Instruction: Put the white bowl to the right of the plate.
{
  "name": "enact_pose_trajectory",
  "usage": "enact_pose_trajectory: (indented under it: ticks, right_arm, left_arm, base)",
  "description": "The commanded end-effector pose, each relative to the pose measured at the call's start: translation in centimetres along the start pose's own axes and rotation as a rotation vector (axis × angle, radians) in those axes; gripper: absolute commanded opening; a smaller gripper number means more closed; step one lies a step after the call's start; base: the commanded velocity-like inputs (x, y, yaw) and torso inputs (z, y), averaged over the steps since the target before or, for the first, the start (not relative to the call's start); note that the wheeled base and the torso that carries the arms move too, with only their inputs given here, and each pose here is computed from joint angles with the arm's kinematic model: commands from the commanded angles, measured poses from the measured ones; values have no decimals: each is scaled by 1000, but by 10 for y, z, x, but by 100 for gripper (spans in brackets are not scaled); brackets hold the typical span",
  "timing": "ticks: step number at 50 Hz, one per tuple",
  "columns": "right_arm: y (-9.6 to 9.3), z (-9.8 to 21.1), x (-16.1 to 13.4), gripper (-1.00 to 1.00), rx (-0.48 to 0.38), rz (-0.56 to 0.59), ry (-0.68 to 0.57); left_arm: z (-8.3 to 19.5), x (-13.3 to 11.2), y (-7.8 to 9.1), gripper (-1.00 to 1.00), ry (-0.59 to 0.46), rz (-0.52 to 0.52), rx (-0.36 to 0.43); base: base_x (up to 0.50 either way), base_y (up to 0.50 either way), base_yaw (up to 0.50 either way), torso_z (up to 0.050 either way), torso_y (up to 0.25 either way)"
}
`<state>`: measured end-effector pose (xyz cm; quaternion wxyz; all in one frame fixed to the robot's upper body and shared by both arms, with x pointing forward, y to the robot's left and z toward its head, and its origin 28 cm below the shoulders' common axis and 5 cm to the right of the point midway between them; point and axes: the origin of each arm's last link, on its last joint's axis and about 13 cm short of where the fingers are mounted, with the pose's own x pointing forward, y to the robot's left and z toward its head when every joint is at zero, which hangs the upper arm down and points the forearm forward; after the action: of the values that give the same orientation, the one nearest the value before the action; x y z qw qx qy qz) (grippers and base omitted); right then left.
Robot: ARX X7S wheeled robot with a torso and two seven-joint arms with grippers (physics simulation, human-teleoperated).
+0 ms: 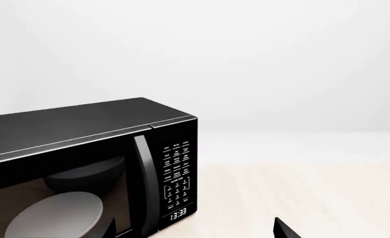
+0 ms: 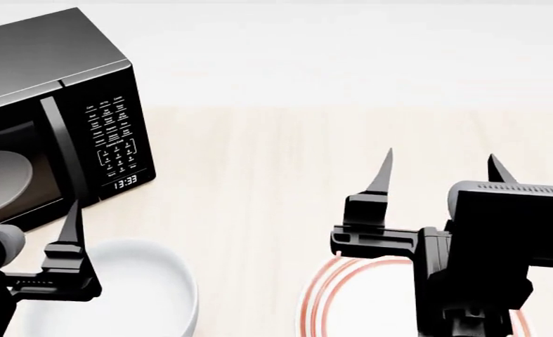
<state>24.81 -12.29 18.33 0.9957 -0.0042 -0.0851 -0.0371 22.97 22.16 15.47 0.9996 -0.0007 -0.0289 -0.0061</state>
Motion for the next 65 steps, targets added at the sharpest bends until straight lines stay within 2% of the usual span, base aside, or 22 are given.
enact_pose_trajectory:
  ticks: [1, 2, 6, 8, 12, 16, 17, 19, 22, 24, 26, 28, 30, 31, 34, 44, 46, 49, 53, 55, 58, 65]
  right_arm:
    - [4, 10, 24, 100, -115, -159, 116]
    - [6, 12, 28, 100, -162, -181, 150]
    - [9, 29, 35, 100, -87, -87, 165]
    - [12, 41, 39, 100, -109, -40, 144]
    - [15, 65, 51, 100, -90, 161, 206]
    - [18, 80, 61, 100, -115, 218, 222]
    - [20, 85, 63, 100, -92, 259, 317]
    - [22, 93, 68, 100, -108, 310, 315]
    - [25, 97, 76, 100, -174, 286, 260]
    - [26, 100, 80, 100, -166, 295, 283]
    - [28, 104, 88, 100, -206, 281, 266]
    - [30, 112, 91, 100, -172, 324, 313]
    - [32, 119, 93, 100, -194, 325, 314]
    - [33, 124, 95, 100, -161, 320, 344]
    - [37, 132, 99, 100, -172, 336, 380]
    - [51, 134, 117, 100, -135, 356, 467]
    - [57, 135, 119, 100, -122, 370, 492]
    - [73, 138, 124, 100, -158, 338, 523]
    - [90, 133, 126, 100, -133, 366, 589]
    - [99, 127, 124, 100, -179, 367, 583]
    - [107, 122, 127, 100, -157, 392, 632]
    - [123, 110, 133, 100, -179, 395, 686]
  left_arm:
    - [3, 1, 6, 100, -2, 21, -8]
    - [4, 2, 7, 100, -3, 27, -8]
    - [4, 0, 11, 100, -8, 41, -12]
    - [3, -2, 13, 100, -6, 50, -12]
    - [2, -2, 16, 100, -4, 64, -19]
    - [2, -3, 19, 100, -6, 77, -21]
    - [1, -3, 20, 100, -7, 83, -20]
    - [2, -4, 21, 100, -8, 87, -22]
    - [2, -5, 22, 100, -11, 92, -22]
    - [2, -4, 23, 100, -11, 97, -19]
    - [2, -3, 24, 100, -10, 104, -20]
    - [2, -4, 25, 100, -12, 110, -19]
    - [3, -5, 26, 100, -13, 113, -21]
    - [3, -5, 25, 100, -13, 113, -19]
    - [3, -4, 24, 100, -14, 111, -18]
    - [5, -5, 26, 100, -20, 123, -9]
    - [4, -7, 27, 100, -21, 126, -9]
    - [3, -6, 30, 100, -19, 133, -8]
    - [0, -9, 34, 100, -17, 147, -18]
    - [-1, -9, 35, 100, -13, 155, -18]
    - [2, -8, 35, 100, -14, 161, -16]
    - [1, -11, 40, 100, -17, 181, -14]
  base:
    - [0, 0, 0, 0, 0]
    - [0, 0, 0, 0, 0]
    - [0, 0, 0, 0, 0]
    - [0, 0, 0, 0, 0]
    - [0, 0, 0, 0, 0]
    - [0, 0, 0, 0, 0]
    - [0, 0, 0, 0, 0]
    - [0, 0, 0, 0, 0]
    - [0, 0, 0, 0, 0]
    - [0, 0, 0, 0, 0]
    - [0, 0, 0, 0, 0]
    - [0, 0, 0, 0, 0]
    - [0, 0, 0, 0, 0]
    - [0, 0, 0, 0, 0]
    - [0, 0, 0, 0, 0]
    - [0, 0, 0, 0, 0]
    - [0, 0, 0, 0, 0]
    - [0, 0, 0, 0, 0]
    - [0, 0, 0, 0, 0]
    - [0, 0, 0, 0, 0]
    - [0, 0, 0, 0, 0]
    - [0, 0, 0, 0, 0]
